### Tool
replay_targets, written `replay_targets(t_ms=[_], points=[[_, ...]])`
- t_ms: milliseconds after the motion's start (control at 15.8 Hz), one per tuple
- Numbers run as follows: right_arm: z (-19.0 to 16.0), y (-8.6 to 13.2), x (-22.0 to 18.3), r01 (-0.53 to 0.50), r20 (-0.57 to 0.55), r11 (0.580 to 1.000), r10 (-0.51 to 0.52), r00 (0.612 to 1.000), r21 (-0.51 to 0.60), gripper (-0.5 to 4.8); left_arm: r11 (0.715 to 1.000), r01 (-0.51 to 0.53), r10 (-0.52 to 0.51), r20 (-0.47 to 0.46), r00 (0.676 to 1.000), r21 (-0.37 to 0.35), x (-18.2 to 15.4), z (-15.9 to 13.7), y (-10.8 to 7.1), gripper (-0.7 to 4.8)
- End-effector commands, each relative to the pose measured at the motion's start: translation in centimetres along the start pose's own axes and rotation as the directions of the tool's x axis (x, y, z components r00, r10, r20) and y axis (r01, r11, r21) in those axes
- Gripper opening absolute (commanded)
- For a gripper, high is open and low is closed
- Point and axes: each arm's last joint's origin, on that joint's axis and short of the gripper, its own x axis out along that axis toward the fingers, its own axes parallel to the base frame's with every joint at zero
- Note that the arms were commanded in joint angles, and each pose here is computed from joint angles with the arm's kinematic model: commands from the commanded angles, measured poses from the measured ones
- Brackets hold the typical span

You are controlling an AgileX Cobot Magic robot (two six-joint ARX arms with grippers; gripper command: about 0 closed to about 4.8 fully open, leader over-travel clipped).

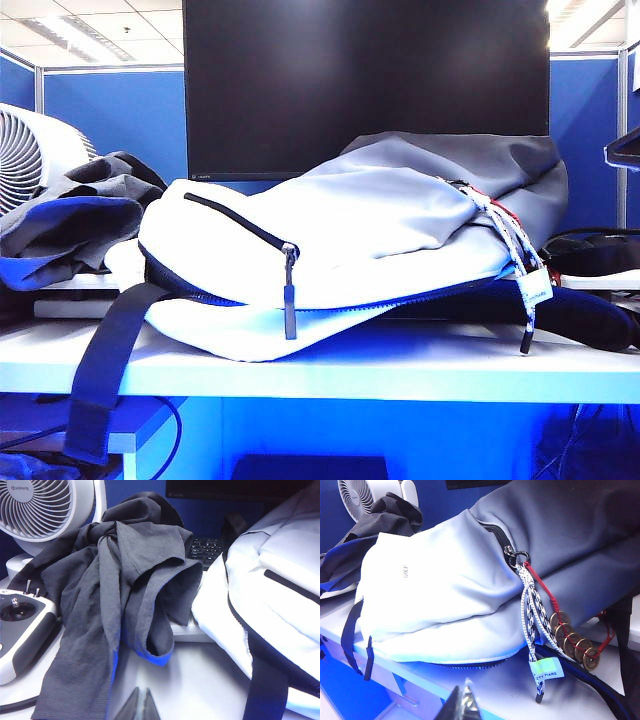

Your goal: Take the gray clothes out of the backpack.

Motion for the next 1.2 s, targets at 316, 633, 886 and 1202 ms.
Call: replay_targets(t_ms=[316,633,886,1202], points=[[0.2,0.0,0.0,-0.001,0.019,1.000,0.001,1.000,0.003,-0.05,1.000,-0.003,0.002,0.020,1.000,0.007,0.0,0.2,0.0,-0.05],[0.2,0.0,0.0,-0.001,0.015,1.000,0.001,1.000,0.003,-0.05,1.000,-0.003,0.002,0.019,1.000,0.007,0.0,0.2,0.0,-0.05],[-0.4,-2.2,0.0,0.228,-0.011,0.973,-0.229,0.973,-0.037,-0.05,1.000,0.001,-0.001,0.019,1.000,0.007,0.0,0.2,0.0,-0.05],[-0.2,-4.8,-0.8,0.482,0.015,0.875,-0.483,0.875,0.033,-0.05,1.000,0.001,-0.001,0.018,1.000,0.007,0.0,0.2,0.0,-0.05]])
